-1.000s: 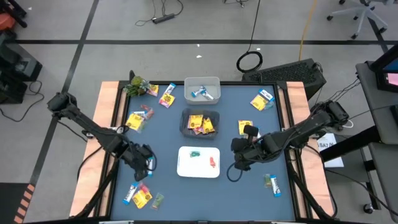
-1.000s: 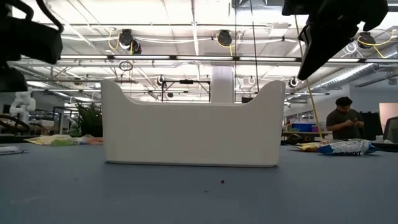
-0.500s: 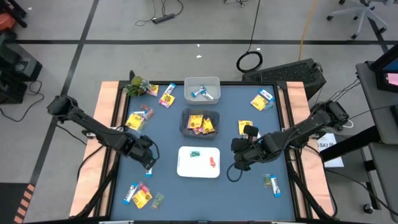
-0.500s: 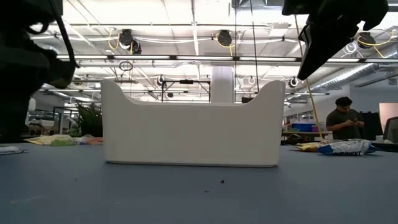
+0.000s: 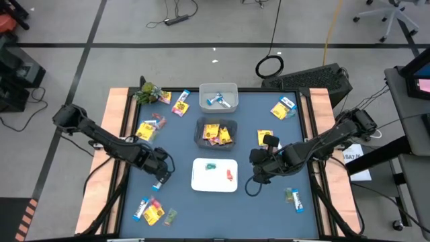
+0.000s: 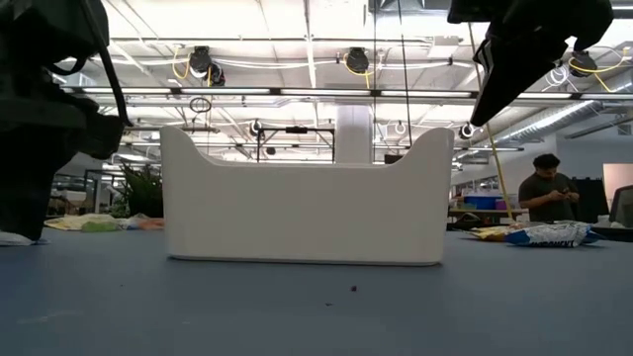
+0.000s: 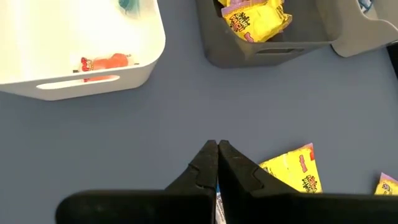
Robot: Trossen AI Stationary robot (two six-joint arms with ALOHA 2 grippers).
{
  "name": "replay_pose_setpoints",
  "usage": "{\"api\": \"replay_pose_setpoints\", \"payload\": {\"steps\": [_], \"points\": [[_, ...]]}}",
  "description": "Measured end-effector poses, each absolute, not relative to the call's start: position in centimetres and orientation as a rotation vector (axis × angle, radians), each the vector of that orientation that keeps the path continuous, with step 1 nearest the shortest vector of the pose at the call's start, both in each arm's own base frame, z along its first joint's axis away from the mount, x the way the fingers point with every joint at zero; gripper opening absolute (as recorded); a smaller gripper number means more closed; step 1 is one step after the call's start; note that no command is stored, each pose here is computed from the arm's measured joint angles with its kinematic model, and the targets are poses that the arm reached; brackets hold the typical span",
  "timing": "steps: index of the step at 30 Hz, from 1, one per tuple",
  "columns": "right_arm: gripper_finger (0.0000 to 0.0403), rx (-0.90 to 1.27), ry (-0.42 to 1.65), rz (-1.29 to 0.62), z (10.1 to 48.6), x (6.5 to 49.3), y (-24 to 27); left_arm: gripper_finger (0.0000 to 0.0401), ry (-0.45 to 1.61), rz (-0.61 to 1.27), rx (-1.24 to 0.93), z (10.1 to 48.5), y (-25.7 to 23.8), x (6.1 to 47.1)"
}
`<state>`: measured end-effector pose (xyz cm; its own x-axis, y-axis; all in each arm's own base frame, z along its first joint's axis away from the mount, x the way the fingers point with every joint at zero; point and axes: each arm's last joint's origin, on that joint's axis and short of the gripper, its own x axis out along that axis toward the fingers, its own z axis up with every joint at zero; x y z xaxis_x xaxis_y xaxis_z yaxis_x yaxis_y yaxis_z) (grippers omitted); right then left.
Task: Sort candy
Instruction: Put the white chocolate bar into the gray bin
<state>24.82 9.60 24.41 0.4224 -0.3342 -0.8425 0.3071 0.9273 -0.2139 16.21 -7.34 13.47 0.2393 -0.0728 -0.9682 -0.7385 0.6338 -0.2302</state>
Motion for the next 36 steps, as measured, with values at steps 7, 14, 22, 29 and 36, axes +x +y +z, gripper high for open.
{"api": "replay_pose_setpoints", "payload": {"steps": [7, 14, 22, 29, 36], "points": [[0.0, -0.023, 1.05, -0.397, 24.5, 24.9, 9.6, 0.0124, 1.251, 0.456, -0.723, 13.5, -7.2, 16.6], [0.0, -0.029, 1.05, -0.393, 24.5, 24.9, 9.7, 0.0011, 1.227, 0.356, -0.657, 14.2, -7.6, 17.3], [0.0, -0.029, 1.05, -0.393, 24.5, 24.9, 9.7, 0.0008, 1.207, 0.222, -0.594, 16.1, -8.5, 18.4], [0.0, -0.029, 1.05, -0.393, 24.5, 25.0, 9.7, 0.0088, 1.194, -0.075, -0.358, 17.2, -11.0, 18.1], [0.0, -0.029, 1.049, -0.393, 24.5, 25.0, 9.7, 0.0177, 1.197, -0.279, -0.15, 17.2, -12.8, 16.9]]}}
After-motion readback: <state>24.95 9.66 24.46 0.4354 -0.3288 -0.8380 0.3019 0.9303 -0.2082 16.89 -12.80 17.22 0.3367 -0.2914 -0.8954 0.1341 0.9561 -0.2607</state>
